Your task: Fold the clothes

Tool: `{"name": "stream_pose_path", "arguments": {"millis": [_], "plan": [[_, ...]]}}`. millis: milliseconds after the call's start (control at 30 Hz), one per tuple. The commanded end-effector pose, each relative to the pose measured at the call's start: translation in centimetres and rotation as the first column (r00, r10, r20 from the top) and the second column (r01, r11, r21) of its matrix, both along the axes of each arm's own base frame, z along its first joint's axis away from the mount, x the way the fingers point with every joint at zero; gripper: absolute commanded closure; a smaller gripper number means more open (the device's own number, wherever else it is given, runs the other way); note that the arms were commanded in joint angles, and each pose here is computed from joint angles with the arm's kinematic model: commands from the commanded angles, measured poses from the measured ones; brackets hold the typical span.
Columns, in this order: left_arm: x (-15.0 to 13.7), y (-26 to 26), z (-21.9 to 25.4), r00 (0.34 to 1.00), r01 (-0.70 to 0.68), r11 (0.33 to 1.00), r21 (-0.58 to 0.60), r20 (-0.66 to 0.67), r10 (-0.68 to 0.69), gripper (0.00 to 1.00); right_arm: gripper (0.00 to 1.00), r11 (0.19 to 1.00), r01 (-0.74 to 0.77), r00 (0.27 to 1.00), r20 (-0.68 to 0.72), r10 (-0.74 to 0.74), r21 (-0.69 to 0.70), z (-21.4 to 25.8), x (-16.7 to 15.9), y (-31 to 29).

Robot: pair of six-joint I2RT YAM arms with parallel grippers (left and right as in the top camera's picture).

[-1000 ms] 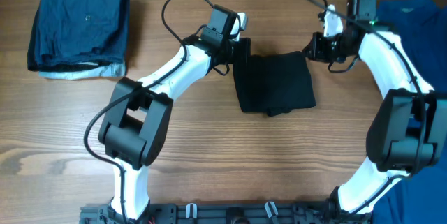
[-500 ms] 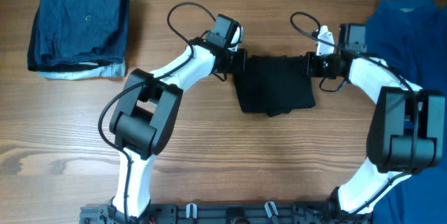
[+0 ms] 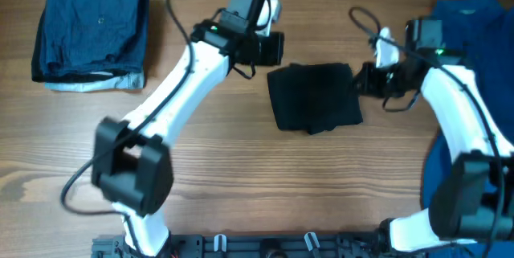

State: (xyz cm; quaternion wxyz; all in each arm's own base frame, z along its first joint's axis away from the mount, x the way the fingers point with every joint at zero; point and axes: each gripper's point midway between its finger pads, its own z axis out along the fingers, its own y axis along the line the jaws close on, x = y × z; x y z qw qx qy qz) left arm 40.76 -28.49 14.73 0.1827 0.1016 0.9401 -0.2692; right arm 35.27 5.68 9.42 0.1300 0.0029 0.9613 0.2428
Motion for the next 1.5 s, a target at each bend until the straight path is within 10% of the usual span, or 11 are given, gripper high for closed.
{"name": "stream_pose_path", "arguments": {"millis": [0, 300, 767, 1233, 1467], "plan": [[-2.8, -2.1, -5.1, 0.978, 0.094, 0.995, -0.043, -0.184, -0.101, 0.96, 0.96, 1.000, 0.022, 0.994, -0.107, -0.020, 0.017, -5.5, -2.4, 0.5], [-6.6, -1.9, -12.1, 0.900, 0.128, 0.991, 0.026, -0.423, -0.105, 0.96, 0.96, 0.997, 0.067, 0.979, -0.196, -0.061, 0.025, -11.9, -3.9, 0.6], [-5.1, -2.0, -4.9, 0.966, 0.114, 0.993, 0.020, -0.235, -0.106, 0.94, 0.96, 0.998, 0.058, 0.988, 0.144, -0.061, 0.019, 1.4, 3.1, 0.1], [-8.7, -2.8, -11.1, 0.909, 0.184, 0.977, 0.106, -0.396, -0.128, 0.96, 0.96, 0.998, 0.060, 0.994, 0.093, -0.061, 0.019, -7.4, 6.5, -0.2], [-7.9, -1.8, -6.7, 0.937, 0.147, 0.986, 0.080, -0.330, -0.113, 0.96, 0.82, 0.991, 0.130, 0.949, 0.288, -0.130, 0.018, 2.8, 9.5, -3.5]]}}
